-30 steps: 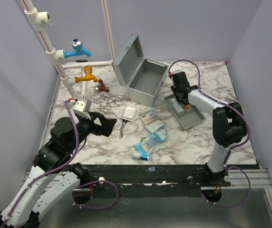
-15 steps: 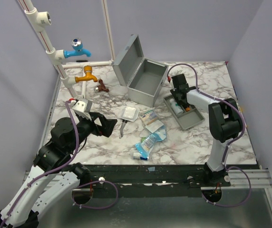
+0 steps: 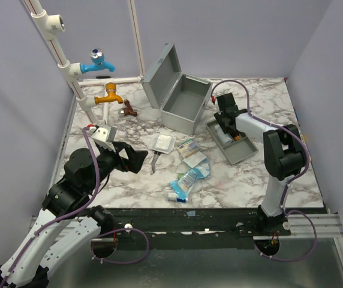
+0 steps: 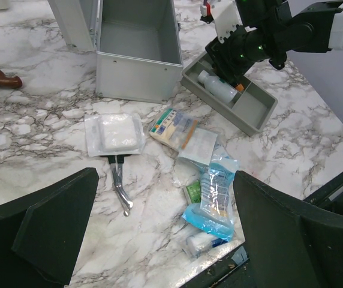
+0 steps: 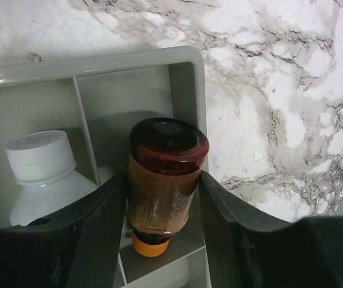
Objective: Organize the medicine kit
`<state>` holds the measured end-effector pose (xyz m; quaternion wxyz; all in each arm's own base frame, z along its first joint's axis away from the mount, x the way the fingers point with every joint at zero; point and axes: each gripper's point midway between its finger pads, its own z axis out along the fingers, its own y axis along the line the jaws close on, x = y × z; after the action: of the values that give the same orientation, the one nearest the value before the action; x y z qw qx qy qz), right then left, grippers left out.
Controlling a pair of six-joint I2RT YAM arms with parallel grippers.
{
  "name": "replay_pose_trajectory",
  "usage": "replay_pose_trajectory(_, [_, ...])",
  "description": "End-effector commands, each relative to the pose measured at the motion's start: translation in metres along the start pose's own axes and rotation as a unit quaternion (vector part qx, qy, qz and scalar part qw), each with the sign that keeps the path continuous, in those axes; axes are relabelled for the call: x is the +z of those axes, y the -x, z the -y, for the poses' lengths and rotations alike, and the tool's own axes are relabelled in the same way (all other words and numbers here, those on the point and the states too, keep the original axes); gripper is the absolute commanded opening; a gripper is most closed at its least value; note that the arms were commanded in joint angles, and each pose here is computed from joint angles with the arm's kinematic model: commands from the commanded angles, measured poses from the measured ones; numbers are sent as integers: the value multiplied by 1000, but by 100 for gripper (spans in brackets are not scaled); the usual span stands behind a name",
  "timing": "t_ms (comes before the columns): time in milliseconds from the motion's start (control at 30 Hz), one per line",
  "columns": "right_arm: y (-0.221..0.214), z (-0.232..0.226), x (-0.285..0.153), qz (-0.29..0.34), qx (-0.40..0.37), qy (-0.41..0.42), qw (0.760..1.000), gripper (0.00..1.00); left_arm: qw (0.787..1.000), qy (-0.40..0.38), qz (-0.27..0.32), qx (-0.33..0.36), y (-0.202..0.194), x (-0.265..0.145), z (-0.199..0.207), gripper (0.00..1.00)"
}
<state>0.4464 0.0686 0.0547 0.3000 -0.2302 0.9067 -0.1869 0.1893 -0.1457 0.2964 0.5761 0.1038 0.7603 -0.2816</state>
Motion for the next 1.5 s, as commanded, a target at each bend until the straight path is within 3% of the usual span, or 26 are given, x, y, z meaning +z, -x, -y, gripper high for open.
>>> replay_pose_trajectory(0, [27,23,-21,38,23,-22,999,53,1000,11,-6,5,-3,1,-4,99])
replay_pose_trajectory(467, [59,35,-65,91,79,8,993,56,1000,18,-7,7,-4,2,-7,99])
replay_pose_trajectory(667, [78,-2,-100,154,124,139,970,59,1000,25,-8,8,-4,3,-10,99])
replay_pose_trajectory(867, [87,-46,-143,210,151,284,923,58,999,36,-7,10,-4,3,-14,99])
replay_pose_trajectory(1100, [70,-72,-160,176,228,334,897,57,999,51,-9,12,-5,4,-19,98])
replay_pose_trajectory(1467, [19,-95,-165,131,353,304,875,63,997,71,-13,15,-7,6,-27,98])
